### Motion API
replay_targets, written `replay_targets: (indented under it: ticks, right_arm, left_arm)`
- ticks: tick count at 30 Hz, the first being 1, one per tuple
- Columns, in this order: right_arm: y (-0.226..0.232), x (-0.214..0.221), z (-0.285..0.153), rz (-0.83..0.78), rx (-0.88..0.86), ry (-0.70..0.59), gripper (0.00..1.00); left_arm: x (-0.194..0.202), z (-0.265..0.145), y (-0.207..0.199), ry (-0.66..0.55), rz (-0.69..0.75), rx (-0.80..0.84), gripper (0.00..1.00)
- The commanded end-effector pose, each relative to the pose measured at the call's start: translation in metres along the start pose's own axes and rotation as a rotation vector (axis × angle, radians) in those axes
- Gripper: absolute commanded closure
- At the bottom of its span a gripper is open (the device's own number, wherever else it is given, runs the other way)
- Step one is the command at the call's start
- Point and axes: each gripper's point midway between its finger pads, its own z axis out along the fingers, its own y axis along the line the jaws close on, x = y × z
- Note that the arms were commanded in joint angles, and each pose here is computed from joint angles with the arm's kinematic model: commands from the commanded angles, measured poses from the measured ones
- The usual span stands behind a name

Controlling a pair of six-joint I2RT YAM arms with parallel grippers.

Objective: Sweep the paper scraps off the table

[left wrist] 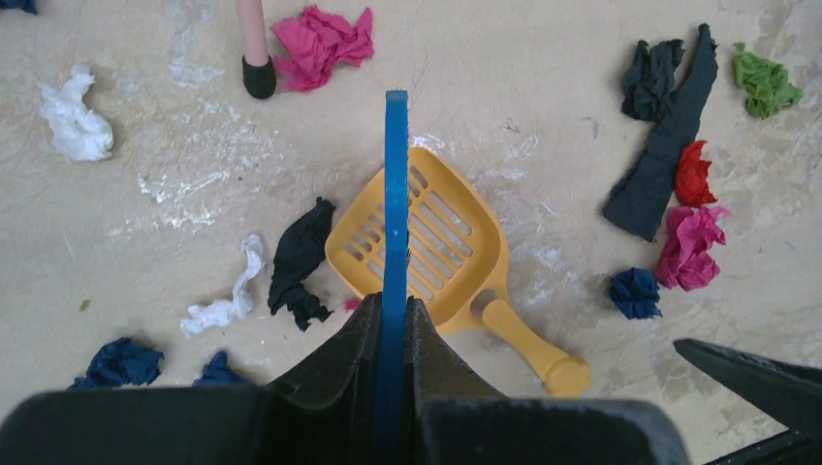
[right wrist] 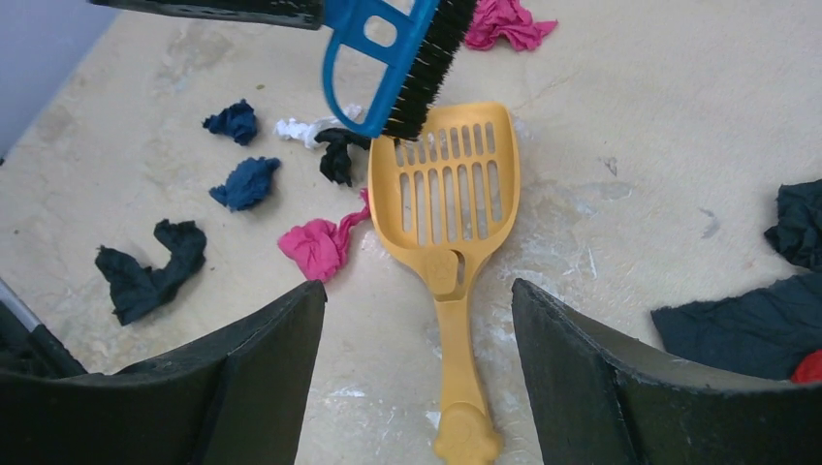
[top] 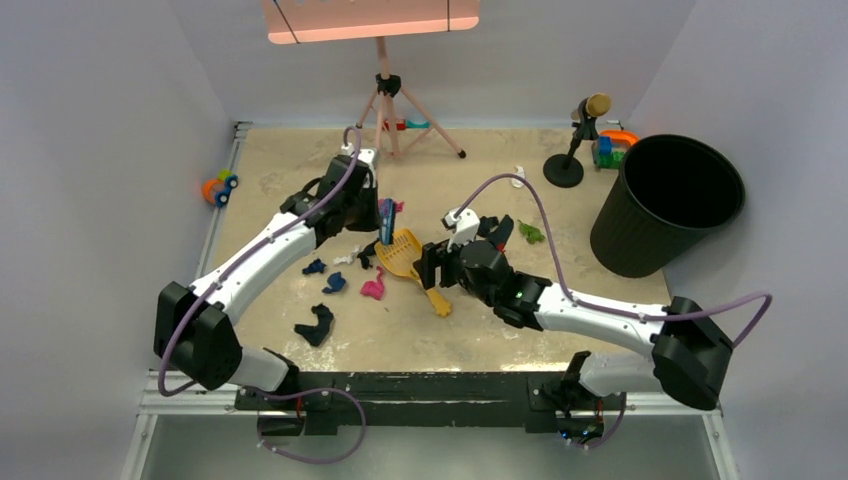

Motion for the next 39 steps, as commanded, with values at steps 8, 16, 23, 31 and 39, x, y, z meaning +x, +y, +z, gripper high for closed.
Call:
replay_targets:
  ticks: [8,16,23,31,39]
  right_arm:
    - [0.003,0.005,-0.015,-0.014,-0.048,0.017,0.26]
    - [0.010,0.001,-0.004,-0.053,-0.052,0.045,0.25]
    - [0.012,0.001,0.013,-0.106,-0.028,0.093,0.26]
    - [0.024,0.001,0.025,-0.104,-0.030,0.184,0.26]
    - [0.052,0.018,0.030,-0.067,-0.028,0.263,0.27]
  left_arm:
    - [-0.024,0.049,0.005,-0.095,0.007,-0.044,1.00]
    - [-0.003,0.077,0.006,-0.060,0.026,-0.026,1.00]
    - [0.008,0.084,0.004,-0.056,0.023,0.007,1.00]
    - [0.012,0.083,0.002,-0.052,0.030,0.027,1.00]
    - [0.018,0.078,0.004,-0.059,0.026,0.035,1.00]
